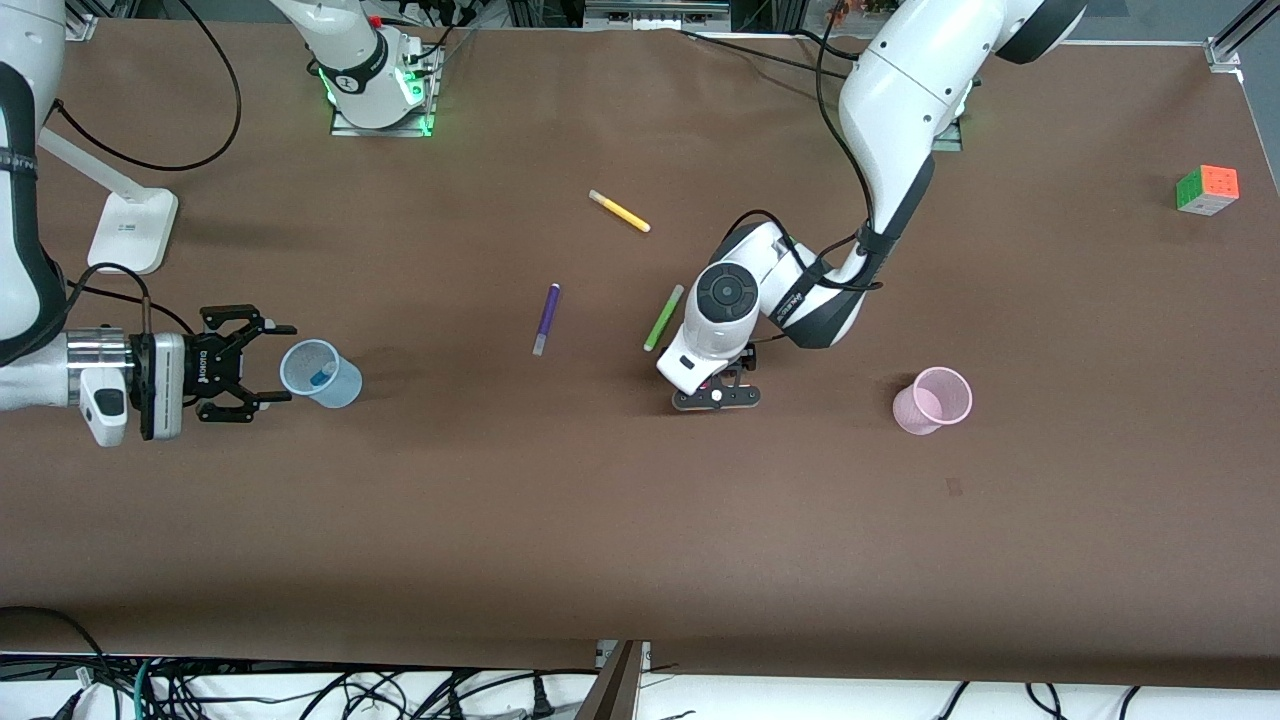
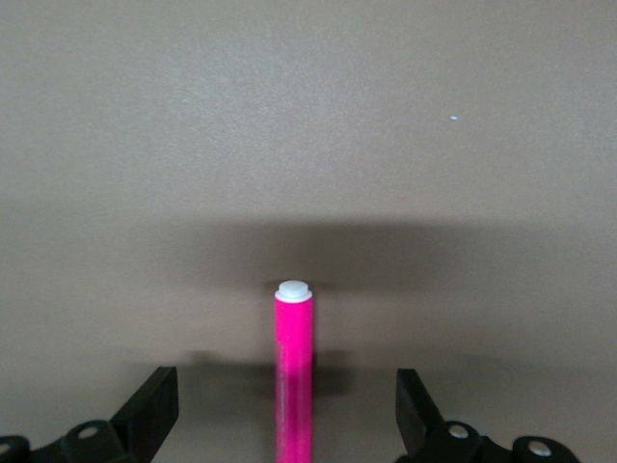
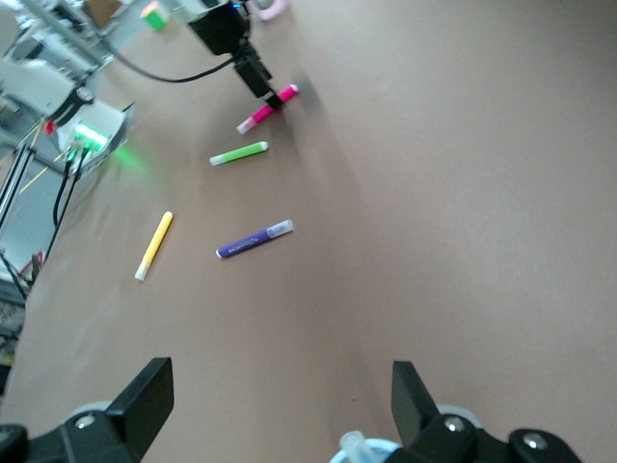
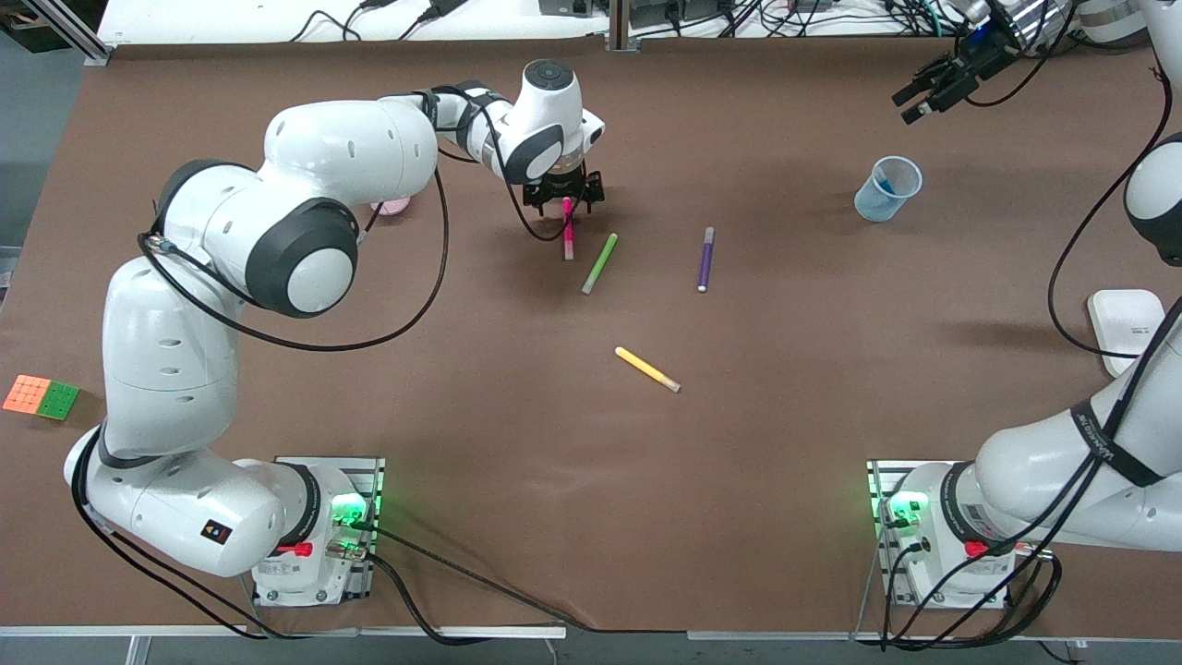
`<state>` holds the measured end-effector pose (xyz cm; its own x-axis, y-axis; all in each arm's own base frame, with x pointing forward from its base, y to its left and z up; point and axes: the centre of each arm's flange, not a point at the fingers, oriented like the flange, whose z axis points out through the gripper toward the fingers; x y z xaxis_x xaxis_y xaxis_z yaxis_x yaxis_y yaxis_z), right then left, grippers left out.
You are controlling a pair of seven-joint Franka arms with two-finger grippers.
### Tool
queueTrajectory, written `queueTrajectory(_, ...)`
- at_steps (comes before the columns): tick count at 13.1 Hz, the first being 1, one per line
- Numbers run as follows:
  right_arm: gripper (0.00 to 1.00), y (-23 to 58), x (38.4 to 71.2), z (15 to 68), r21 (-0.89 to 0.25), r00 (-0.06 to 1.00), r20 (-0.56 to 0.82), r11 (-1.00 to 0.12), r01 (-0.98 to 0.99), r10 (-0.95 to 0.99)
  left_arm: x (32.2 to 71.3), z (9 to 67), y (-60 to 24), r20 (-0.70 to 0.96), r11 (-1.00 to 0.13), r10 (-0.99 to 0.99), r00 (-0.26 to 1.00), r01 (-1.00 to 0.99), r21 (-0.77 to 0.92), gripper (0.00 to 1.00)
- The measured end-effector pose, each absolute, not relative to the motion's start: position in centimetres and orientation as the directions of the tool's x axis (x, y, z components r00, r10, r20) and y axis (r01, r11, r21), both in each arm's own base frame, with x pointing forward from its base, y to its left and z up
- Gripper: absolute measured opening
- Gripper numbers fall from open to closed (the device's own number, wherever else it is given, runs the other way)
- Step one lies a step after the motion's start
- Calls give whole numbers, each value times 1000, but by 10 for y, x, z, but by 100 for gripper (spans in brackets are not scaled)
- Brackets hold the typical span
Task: Place pink and blue markers in matching cups
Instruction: 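Drop the blue marker into the blue cup while the left gripper lifts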
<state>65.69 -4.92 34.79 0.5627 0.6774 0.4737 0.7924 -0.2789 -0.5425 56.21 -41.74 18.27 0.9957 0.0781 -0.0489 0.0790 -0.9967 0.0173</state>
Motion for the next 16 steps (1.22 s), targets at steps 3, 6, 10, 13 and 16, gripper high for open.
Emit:
queueTrajectory(3,100,-38,668,387,-570,728,272,-504,649,630,560,168,-422,-37,-995,95,995,96,39,93)
queueTrajectory(6,100,-33,674,405,-575,841,130,-652,495,525,564,168,-420,-29,-993,105,994,106,43,68)
queueTrajectory(10,100,-10,676,436,-483,927,-54,-822,302,372,569,175,-418,-19,-992,117,993,117,46,21)
queueTrajectory(13,100,27,668,467,-383,954,-172,-909,165,245,577,185,-413,-12,-985,167,986,167,47,18)
queueTrajectory(16,100,49,662,490,-277,966,-237,-960,36,105,605,247,-372,-35,-985,174,984,174,-10,18)
